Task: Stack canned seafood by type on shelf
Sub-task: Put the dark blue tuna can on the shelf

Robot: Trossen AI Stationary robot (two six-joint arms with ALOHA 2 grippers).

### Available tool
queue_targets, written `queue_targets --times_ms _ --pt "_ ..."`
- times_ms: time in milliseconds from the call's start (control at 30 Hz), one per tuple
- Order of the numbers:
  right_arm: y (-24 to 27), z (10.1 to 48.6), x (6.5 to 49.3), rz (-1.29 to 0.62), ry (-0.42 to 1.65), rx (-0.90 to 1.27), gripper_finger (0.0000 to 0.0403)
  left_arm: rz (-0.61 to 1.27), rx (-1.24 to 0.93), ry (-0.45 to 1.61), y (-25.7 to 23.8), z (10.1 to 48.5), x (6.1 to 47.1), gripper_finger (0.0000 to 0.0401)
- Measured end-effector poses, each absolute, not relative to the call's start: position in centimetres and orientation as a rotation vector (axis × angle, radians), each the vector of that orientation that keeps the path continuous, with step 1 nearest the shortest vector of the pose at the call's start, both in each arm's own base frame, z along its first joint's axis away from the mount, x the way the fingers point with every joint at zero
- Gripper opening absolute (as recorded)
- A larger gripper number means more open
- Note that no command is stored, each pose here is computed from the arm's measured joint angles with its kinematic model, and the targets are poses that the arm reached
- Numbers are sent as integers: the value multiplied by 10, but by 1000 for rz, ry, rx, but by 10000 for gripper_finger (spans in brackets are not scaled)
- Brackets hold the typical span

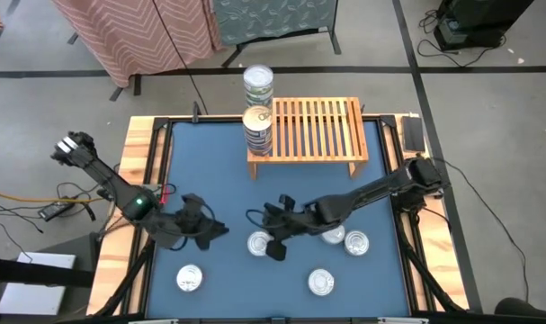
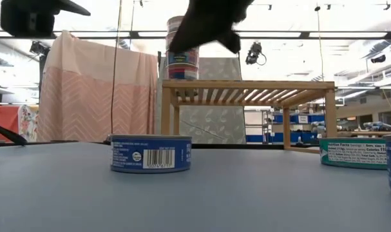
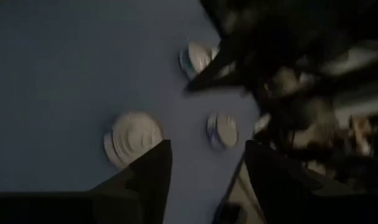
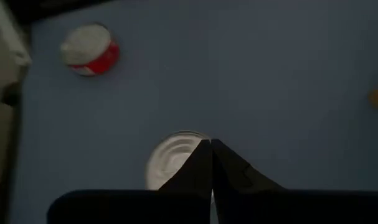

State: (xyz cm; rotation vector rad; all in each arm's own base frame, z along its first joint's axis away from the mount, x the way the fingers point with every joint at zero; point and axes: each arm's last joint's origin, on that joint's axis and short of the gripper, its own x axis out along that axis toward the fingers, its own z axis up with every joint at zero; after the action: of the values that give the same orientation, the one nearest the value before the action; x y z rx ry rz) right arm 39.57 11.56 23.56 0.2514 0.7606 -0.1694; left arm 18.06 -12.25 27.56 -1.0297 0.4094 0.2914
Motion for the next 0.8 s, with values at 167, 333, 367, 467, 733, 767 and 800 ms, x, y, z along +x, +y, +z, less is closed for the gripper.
queue_targets --times_ms 167,333,367,467,733,767,800 --pt "124 244 383 -192 776 224 4 259 -833 462 -140 254 202 145" --pt "144 242 377 -164 729 236 2 277 -466 482 -151 227 219 71" --pt "147 238 376 -155 721 247 3 273 -432 478 -154 224 222 54" --pt "149 218 372 -158 667 343 2 237 -358 492 -161 213 230 10" --pt "143 164 362 -182 606 555 1 245 -396 543 -168 194 236 13" --pt "144 159 362 -181 611 552 0 247 -394 544 -168 194 236 13" --pt "145 154 364 -175 606 556 0 247 -392 545 -169 194 236 13"
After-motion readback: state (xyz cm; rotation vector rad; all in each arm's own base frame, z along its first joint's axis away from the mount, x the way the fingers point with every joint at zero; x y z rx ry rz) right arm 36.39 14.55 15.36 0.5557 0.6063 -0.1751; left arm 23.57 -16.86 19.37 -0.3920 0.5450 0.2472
